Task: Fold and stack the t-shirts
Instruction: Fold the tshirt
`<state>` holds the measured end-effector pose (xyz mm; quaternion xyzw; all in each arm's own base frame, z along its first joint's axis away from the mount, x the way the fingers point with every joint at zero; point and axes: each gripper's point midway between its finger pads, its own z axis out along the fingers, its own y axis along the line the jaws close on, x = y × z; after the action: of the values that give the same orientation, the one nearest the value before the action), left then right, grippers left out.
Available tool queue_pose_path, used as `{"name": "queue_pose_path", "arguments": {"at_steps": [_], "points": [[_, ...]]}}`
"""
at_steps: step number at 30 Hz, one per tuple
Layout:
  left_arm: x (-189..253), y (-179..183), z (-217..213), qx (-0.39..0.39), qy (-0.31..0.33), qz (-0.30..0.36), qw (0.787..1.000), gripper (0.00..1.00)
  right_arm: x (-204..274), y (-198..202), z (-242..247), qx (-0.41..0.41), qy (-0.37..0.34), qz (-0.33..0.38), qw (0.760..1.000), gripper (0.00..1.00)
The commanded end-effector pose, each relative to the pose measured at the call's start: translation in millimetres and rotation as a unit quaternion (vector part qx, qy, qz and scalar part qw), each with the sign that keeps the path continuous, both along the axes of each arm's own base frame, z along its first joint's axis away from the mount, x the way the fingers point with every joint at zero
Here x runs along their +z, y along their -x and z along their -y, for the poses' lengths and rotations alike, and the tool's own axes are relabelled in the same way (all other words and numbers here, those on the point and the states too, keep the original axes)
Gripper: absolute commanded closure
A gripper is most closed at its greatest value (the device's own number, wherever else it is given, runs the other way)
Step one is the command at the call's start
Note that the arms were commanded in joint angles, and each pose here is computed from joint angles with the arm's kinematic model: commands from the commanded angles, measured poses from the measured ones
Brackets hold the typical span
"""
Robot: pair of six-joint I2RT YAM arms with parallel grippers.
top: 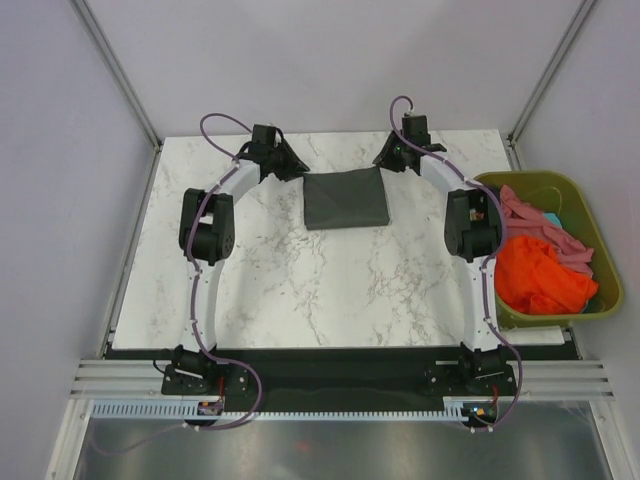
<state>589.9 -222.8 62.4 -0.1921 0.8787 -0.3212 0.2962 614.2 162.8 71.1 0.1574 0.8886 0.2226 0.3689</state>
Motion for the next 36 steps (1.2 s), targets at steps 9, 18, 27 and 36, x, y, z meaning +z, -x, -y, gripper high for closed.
{"name": "queue_pose_path", "arguments": {"at_steps": [9,18,27,36], "points": [[52,26,-4,-0.09,-0.023,0.07,0.993,0.5,36,40,6,0.111,0.004,0.017,0.994,0.45],[32,94,21,-0.158,-0.028,0.032,0.987,0.56,3,100,3,0.189,0.014,-0.049,0.981,0.41],[-26,117,10,-0.147,-0.052,-0.034,0.987,0.63,-46,125,18,0.169,0.039,-0.103,0.979,0.58],[18,115,5,-0.137,-0.054,0.005,0.989,0.59,-25,134,7,0.171,0.001,-0.082,0.982,0.74]]}}
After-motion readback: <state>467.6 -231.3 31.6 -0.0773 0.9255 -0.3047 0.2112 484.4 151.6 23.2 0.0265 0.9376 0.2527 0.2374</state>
